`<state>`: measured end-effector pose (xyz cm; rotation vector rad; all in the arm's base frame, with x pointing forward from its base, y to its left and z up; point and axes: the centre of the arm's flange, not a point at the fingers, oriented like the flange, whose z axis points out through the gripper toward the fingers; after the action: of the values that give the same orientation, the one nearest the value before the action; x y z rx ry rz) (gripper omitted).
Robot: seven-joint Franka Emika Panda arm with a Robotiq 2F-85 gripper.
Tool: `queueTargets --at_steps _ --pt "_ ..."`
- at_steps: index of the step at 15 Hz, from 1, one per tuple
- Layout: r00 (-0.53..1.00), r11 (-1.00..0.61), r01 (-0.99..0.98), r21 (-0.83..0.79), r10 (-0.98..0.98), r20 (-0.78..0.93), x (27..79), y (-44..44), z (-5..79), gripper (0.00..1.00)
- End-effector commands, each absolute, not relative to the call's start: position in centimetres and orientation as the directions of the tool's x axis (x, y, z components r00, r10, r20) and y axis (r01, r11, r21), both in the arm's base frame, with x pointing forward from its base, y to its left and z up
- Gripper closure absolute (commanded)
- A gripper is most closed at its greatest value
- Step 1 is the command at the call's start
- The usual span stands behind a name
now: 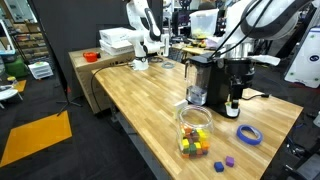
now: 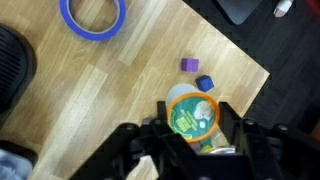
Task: Remove the coffee pod from the coffee maker
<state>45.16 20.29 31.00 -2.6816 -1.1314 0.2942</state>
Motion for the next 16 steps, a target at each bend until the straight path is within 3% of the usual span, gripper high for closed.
queueTargets --at_steps 1,16 --pt "0.684 -0.681 0.679 -0.274 0.722 -0.099 45.2 20.3 31.0 0.72" --pt "0.857 -0.84 0.484 -0.247 0.512 -0.061 46.5 23.7 23.3 0.72"
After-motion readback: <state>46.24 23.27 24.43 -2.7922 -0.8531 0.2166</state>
